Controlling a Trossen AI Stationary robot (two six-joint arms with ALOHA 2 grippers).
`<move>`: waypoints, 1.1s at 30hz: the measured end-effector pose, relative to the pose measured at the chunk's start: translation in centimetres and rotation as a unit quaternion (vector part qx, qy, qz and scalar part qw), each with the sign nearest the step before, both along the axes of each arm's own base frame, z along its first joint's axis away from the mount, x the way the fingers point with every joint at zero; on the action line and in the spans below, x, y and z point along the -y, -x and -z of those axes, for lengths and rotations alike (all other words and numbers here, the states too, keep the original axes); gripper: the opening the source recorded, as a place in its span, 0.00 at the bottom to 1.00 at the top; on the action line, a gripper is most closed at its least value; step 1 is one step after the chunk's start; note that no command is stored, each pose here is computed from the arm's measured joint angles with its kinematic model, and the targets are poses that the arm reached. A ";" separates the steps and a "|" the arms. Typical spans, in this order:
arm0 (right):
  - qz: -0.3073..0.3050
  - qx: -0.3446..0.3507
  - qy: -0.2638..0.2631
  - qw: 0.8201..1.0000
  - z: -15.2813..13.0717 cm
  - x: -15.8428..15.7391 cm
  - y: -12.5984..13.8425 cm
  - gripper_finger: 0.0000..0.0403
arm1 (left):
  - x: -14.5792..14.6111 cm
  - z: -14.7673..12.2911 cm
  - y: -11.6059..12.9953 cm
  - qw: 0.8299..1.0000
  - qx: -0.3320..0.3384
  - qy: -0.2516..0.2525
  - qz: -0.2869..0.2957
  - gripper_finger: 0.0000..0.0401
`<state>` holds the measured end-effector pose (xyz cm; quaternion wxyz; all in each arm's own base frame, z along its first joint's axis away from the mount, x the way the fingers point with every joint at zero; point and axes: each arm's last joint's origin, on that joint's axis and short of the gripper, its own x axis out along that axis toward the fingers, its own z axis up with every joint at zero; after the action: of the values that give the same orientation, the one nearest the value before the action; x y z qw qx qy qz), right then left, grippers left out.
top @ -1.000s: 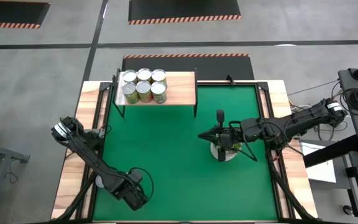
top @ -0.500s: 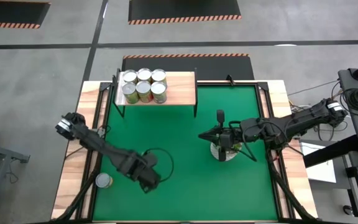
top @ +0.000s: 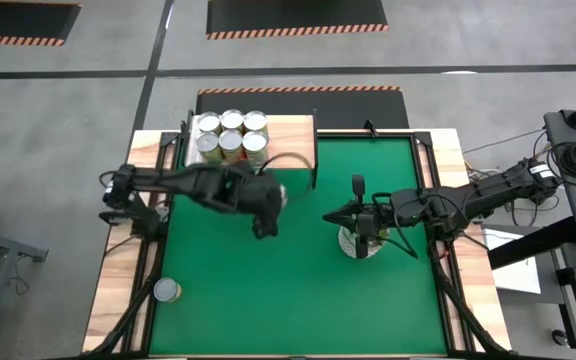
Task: Pick and place cans onto a shelf
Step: Put the small canned orange on the shelf
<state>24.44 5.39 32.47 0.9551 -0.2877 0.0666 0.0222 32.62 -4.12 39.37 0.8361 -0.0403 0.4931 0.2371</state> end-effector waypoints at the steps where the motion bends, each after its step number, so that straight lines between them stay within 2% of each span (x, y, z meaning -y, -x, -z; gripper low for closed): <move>1: 0.000 -0.001 0.000 1.000 0.0 0.0 0.0 0.02 | -0.6 -0.3 -0.4 1.000 0.002 -0.014 0.012 0.72; 8: 0.000 -0.010 0.002 1.000 0.1 0.0 0.1 0.02 | -3.8 -2.1 -3.4 0.989 0.026 -0.102 0.102 0.72; 11: 0.000 -0.010 0.002 1.000 0.1 0.0 0.1 0.02 | -5.4 -2.0 -4.9 0.986 0.024 -0.123 0.112 0.72; 21: 0.000 -0.021 0.005 1.000 0.4 0.0 0.2 0.02 | -11.7 1.5 -8.2 0.987 -0.052 -0.131 0.074 0.72; 28: 0.000 -0.024 0.006 1.000 0.4 0.0 0.2 0.02 | -16.0 4.4 -8.6 0.987 -0.109 -0.113 0.032 0.72; 33: 0.000 -0.024 0.006 1.000 0.4 0.0 0.2 0.02 | -17.6 5.5 -8.7 0.986 -0.129 -0.106 0.019 0.72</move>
<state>24.28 5.35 32.05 0.9515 -0.2927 0.0898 0.0291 41.28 13.52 33.83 0.7696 0.0888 0.5695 0.2749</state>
